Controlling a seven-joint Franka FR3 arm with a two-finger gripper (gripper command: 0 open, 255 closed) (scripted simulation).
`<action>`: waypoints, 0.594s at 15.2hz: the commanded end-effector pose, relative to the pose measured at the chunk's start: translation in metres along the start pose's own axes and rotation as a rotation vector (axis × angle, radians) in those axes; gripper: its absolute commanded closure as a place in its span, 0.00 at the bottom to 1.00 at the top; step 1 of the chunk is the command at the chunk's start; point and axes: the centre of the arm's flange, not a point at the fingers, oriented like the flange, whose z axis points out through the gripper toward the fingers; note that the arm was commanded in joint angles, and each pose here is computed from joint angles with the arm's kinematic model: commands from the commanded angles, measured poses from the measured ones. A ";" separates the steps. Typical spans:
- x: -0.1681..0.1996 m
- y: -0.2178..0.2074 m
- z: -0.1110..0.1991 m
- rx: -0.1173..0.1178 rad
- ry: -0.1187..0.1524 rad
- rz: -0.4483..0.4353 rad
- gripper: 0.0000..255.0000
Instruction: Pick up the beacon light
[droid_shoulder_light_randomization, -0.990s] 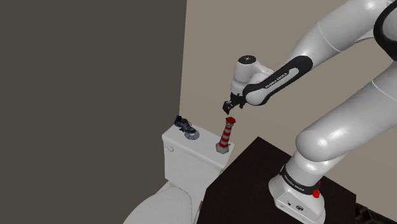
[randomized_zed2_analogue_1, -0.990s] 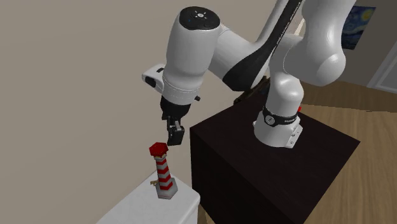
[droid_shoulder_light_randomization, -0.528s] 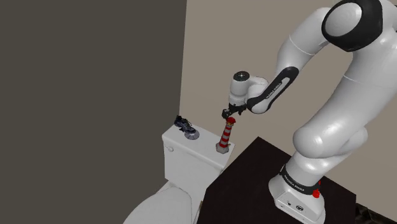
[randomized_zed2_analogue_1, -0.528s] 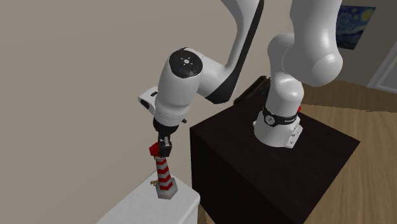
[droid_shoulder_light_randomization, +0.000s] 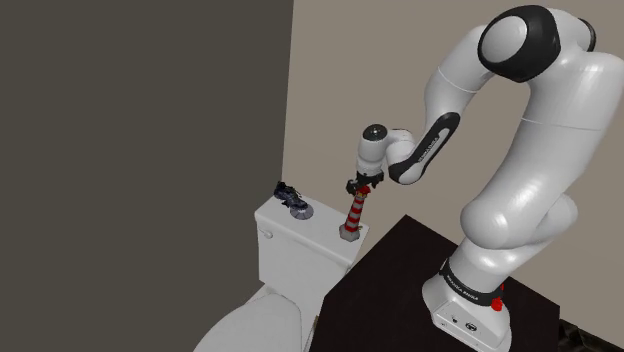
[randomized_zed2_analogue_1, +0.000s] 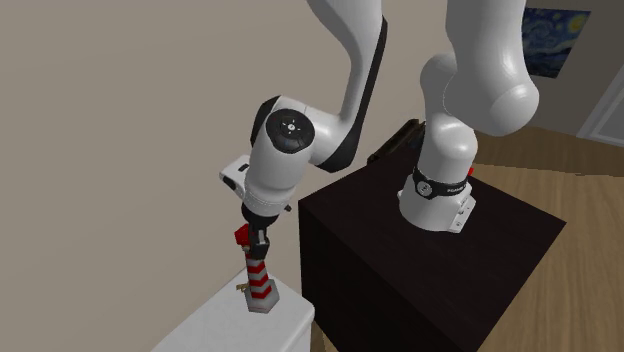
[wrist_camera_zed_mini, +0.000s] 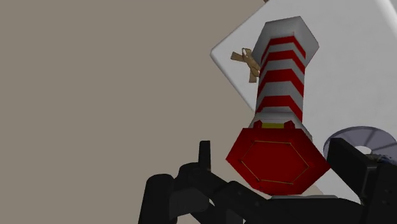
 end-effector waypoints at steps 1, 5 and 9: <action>-0.001 -0.002 0.003 0.000 0.001 0.000 0.00; -0.001 -0.002 0.003 0.000 0.001 0.000 1.00; -0.001 -0.001 0.003 0.000 0.001 0.000 1.00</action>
